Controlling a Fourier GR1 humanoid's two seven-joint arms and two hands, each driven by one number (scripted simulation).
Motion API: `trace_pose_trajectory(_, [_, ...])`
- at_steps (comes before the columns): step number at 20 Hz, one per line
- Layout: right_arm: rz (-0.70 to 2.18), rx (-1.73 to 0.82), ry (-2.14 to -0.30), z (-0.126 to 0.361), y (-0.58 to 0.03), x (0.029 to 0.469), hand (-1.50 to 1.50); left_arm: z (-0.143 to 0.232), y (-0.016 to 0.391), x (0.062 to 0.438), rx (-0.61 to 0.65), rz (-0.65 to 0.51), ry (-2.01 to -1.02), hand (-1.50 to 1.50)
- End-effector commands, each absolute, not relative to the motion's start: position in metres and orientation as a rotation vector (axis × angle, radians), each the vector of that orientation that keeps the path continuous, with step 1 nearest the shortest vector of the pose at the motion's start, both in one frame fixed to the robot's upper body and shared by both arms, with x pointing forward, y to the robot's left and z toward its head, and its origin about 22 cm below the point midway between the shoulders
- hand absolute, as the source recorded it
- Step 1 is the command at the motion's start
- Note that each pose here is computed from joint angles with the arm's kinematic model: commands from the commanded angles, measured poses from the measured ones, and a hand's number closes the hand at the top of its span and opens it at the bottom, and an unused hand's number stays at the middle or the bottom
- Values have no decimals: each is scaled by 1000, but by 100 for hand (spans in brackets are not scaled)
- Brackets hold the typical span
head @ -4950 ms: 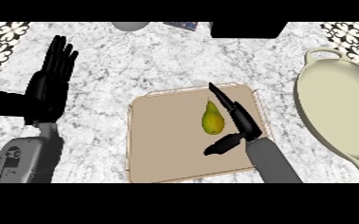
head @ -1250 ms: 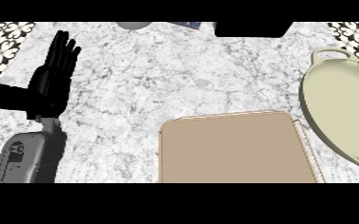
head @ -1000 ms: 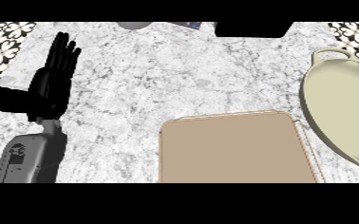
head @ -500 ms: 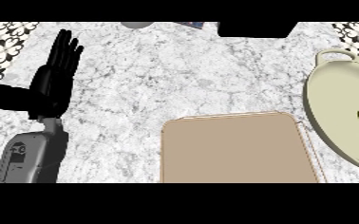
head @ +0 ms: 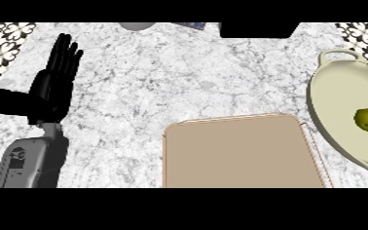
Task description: Pick the pear from the tray and place it in the pot
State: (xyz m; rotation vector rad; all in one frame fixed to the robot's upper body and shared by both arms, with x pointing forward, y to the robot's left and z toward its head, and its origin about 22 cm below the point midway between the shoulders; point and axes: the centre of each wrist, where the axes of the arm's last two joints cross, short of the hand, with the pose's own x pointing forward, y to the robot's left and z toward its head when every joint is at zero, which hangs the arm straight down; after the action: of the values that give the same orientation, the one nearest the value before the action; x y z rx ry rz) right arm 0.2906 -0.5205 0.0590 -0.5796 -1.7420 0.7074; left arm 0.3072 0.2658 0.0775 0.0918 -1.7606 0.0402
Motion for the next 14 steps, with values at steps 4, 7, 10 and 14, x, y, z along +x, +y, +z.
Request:
trace_pose_trajectory(4, [377,-400,-1781,73,-540,285,-150,80,265,310,90,37,-1758,0])
trace_pose_trajectory(7, [276,-355,-1801,88,-547,286,-150,78,259,310,92,42,-1768,0])
trace_pose_trajectory(10, [186,-375,-1822,95,-569,265,-150,88,262,303,100,37,-1777,0])
trace_pose_trajectory(14, [92,-373,-1873,102,-580,253,-150,87,262,309,71,41,-1777,0])
